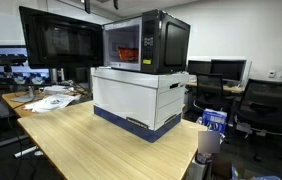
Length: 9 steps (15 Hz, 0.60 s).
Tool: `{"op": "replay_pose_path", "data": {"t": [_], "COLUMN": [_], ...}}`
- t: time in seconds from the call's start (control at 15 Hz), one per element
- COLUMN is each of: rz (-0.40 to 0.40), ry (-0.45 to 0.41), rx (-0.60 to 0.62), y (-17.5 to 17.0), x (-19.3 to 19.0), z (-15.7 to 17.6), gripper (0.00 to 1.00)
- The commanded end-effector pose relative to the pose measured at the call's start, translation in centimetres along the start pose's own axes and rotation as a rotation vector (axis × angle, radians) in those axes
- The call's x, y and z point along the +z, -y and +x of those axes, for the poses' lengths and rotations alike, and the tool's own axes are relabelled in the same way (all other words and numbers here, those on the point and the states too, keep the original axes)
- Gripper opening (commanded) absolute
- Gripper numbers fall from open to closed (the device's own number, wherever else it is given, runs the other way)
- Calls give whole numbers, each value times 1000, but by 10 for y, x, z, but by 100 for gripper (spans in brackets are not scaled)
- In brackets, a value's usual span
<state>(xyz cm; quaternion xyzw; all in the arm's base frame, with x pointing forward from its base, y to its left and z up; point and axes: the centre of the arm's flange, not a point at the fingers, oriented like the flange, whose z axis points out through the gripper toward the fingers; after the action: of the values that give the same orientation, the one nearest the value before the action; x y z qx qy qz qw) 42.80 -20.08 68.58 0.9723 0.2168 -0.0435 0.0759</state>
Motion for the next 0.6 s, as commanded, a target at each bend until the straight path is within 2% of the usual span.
{"op": "replay_pose_path", "data": {"t": [0.0,0.13,0.53], "rz": [134,191,222], "ry": [-23,-39,-98], "rx": [17,52,312], "y": [-23,-26,-18], "x": [-3,5,35], "z": [6,8,19], "gripper": [100,100,100]}}
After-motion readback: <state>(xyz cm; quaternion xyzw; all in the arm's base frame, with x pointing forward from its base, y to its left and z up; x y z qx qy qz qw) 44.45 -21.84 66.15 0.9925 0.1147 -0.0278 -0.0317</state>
